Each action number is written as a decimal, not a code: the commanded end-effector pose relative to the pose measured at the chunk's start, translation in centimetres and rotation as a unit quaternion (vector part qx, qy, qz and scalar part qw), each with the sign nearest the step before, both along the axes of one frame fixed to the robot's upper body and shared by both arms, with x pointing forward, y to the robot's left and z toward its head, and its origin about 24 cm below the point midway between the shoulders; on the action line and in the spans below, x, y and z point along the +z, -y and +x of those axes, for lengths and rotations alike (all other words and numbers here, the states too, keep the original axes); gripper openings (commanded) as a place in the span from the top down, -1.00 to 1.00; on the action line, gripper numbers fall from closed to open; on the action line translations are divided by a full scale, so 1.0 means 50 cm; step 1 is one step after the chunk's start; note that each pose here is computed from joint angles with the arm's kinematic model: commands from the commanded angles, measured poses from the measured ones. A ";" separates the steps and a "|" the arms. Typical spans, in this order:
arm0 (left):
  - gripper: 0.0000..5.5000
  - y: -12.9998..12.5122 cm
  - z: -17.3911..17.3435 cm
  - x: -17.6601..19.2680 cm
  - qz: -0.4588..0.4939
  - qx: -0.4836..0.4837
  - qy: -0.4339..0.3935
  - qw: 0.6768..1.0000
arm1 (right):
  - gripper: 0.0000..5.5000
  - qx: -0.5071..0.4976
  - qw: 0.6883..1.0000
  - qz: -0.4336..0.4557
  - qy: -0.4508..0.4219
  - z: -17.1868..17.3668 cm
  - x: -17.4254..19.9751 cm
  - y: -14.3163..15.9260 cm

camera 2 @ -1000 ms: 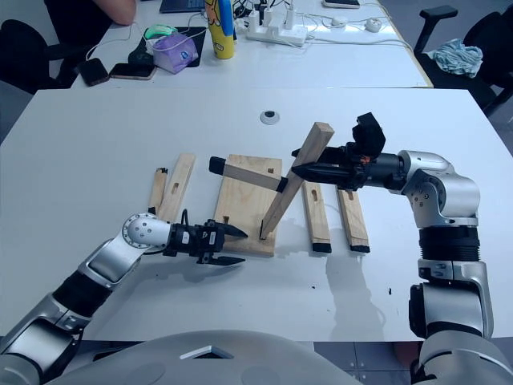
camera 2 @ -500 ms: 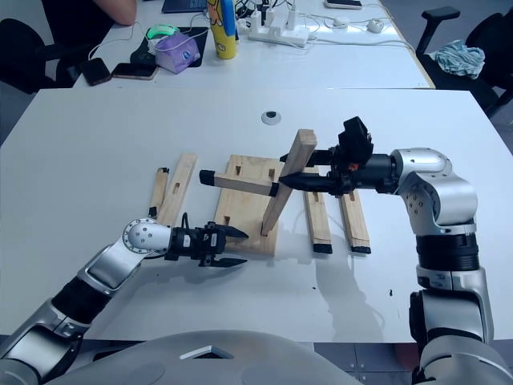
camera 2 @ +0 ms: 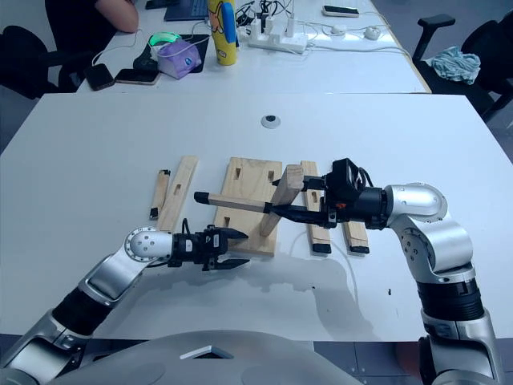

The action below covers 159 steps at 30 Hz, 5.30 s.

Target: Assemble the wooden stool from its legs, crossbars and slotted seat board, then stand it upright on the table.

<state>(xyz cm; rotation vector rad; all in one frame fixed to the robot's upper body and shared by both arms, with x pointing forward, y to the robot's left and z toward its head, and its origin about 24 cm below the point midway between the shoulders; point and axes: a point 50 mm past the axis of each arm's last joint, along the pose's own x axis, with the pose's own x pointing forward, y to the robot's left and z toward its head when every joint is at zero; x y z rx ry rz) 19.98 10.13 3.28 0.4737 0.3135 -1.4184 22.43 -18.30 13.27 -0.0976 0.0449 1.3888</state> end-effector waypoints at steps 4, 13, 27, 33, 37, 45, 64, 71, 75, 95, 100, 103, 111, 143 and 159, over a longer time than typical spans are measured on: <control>0.00 0.013 -0.043 -0.052 0.020 -0.001 -0.081 0.996 | 0.24 -0.080 0.980 -0.111 -0.147 -0.001 -0.157 0.061; 0.00 0.017 -0.046 -0.050 -0.005 0.021 -0.108 0.994 | -0.01 -0.060 0.991 -0.014 -0.117 0.039 -0.069 0.040; 0.00 0.030 -0.040 -0.087 0.000 0.182 -0.092 0.979 | -0.01 -0.080 0.983 0.015 -0.164 0.011 0.063 0.145; 0.00 0.019 -0.039 -0.089 -0.003 0.200 -0.102 0.975 | 0.31 -0.079 0.981 0.151 -0.088 0.043 0.190 0.077; 0.00 0.011 -0.040 -0.092 0.004 0.197 -0.105 0.975 | 0.52 -0.079 0.978 0.186 -0.050 0.054 0.243 0.044; 0.00 -0.004 -0.040 -0.093 0.010 0.203 -0.108 0.973 | 0.95 -0.009 0.963 0.257 -0.082 0.026 0.257 -0.015; 0.00 -0.021 -0.043 -0.097 0.031 0.190 -0.122 0.974 | 0.99 -0.054 0.950 0.286 -0.115 0.025 0.150 -0.118; 0.00 -0.018 -0.034 -0.089 0.002 0.201 -0.104 0.974 | 0.99 -0.117 0.904 0.398 -0.100 0.070 0.216 -0.021; 0.00 -0.017 -0.024 -0.078 -0.011 0.205 -0.082 0.975 | 0.99 -0.231 0.873 0.417 -0.100 0.107 0.198 0.052; 0.00 0.097 -0.004 -0.010 -0.128 0.165 -0.023 0.978 | 0.39 -0.584 0.790 0.017 -0.188 -0.023 -0.142 0.028; 0.00 0.086 -0.013 0.002 -0.121 0.147 -0.008 0.982 | 0.13 -0.572 0.791 -0.003 -0.218 -0.036 -0.138 0.006; 0.00 0.066 -0.022 0.012 -0.104 0.130 0.007 0.986 | -0.05 -0.564 0.793 -0.019 -0.227 -0.039 -0.137 -0.002; 0.00 0.017 -0.025 0.092 -0.107 0.118 0.021 0.987 | -0.44 -0.582 0.773 -0.089 -0.235 -0.033 -0.153 0.014; 0.00 -0.116 0.021 0.431 -0.364 0.075 -0.043 0.927 | 0.24 -0.540 0.825 0.158 -0.062 0.103 0.039 0.052; -0.79 -0.160 0.018 0.390 -0.399 0.107 -0.134 0.901 | 0.24 0.055 0.961 0.235 -0.134 -0.022 0.275 -0.056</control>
